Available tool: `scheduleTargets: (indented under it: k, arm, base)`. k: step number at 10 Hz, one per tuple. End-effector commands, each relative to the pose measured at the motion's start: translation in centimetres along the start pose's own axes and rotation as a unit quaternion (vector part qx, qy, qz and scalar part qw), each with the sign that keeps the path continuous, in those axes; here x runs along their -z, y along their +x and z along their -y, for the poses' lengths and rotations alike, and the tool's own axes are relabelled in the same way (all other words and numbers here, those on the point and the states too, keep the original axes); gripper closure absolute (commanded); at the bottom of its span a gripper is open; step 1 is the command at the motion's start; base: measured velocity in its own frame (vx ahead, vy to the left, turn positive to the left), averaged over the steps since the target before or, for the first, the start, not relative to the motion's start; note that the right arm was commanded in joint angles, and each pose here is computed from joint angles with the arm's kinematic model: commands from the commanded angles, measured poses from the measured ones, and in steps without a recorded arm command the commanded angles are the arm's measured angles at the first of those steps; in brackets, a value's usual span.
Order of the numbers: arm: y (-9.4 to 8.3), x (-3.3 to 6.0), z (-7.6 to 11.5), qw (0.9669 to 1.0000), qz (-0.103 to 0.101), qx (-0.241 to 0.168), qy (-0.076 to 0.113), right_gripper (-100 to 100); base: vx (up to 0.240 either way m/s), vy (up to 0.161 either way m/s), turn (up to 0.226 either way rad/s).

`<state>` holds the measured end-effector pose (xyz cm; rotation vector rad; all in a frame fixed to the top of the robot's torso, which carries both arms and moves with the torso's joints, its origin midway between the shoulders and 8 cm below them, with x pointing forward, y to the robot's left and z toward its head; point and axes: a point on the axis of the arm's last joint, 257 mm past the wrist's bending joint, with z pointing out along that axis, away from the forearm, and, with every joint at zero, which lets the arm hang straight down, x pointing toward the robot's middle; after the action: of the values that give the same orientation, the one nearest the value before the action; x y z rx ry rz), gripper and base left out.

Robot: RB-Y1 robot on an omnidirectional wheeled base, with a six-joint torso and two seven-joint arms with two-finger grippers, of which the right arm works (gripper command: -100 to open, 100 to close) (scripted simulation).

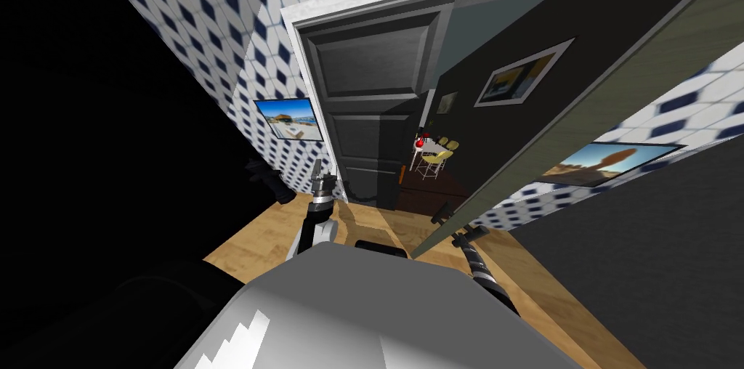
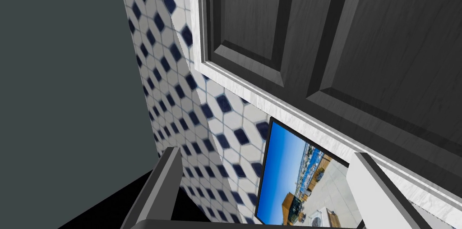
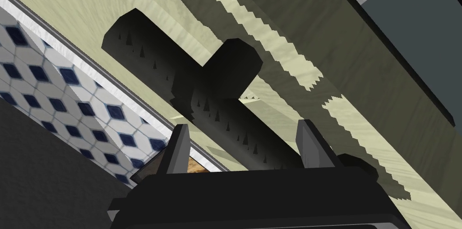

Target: Pull the door open

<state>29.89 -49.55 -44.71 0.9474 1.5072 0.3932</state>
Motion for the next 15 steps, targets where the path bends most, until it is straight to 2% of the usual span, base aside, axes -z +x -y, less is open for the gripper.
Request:
scheduleTargets:
  k: [1,3,12,13,15]
  arm:
    - [-2.2,-1.24,-0.8,0.9994,0.022,-0.024,-0.011,100]
    - [-2.2,-1.27,-0.8,0.9990,0.022,-0.037,-0.011,100]
    - [-2.2,-1.27,-0.8,0.9990,0.022,-0.037,-0.011,100]
    - [0.3,-0.42,-0.5,0.9990,-0.003,-0.045,-0.006,100]
    - [0.4,-0.51,-0.6,0.9986,-0.004,-0.051,-0.008,100]
  base:
    - [-0.017,-0.001,0.027]
    - [-0.025,-0.006,0.010]
    - [0.000,-0.003,-0.001]
    - [-0.049,-0.018,0.048]
    - [-0.052,-0.026,0.018]
